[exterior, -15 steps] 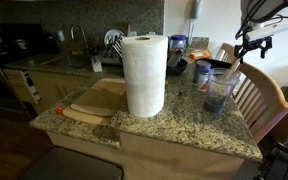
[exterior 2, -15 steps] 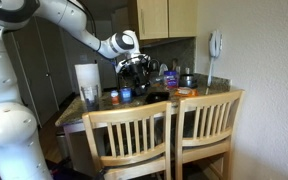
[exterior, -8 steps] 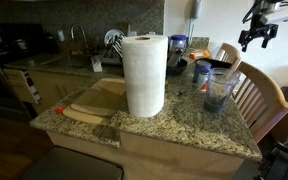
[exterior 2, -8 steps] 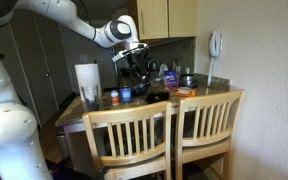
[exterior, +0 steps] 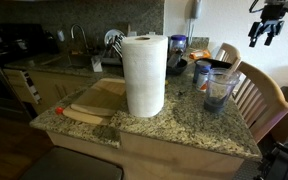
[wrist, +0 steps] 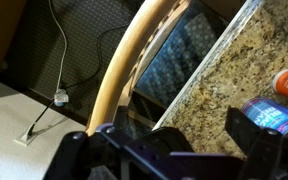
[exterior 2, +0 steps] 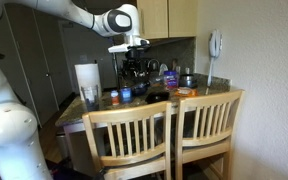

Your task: Put the black dish on the blue can

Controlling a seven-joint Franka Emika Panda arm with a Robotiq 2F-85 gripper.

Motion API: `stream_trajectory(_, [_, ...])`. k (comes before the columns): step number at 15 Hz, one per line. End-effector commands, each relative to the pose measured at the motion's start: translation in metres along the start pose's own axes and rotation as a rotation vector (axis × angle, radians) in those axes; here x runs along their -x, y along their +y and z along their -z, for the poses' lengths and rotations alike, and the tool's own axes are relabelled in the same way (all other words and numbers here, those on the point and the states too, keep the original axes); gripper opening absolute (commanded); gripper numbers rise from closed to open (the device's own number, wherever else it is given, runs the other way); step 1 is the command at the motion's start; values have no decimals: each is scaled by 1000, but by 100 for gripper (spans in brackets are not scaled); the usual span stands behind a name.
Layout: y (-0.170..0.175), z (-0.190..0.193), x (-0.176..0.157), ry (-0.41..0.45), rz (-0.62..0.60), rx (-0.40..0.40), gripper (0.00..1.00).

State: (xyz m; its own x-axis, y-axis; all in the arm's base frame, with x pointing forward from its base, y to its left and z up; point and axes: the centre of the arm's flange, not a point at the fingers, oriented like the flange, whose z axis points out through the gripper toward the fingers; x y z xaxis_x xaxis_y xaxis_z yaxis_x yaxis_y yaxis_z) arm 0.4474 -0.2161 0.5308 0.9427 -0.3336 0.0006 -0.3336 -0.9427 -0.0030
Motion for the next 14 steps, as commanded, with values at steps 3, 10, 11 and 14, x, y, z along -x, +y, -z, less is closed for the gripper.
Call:
stream_trajectory(3, [-1,-13,-4,-93,169,12,100])
stream_trajectory(10, [-18,-44,-13,-161,330,-11,100])
stream_trajectory(11, [-18,-46,-15,-167,337,-10,100])
stream_trajectory(14, [-27,-42,-54,-17,232,-123,100])
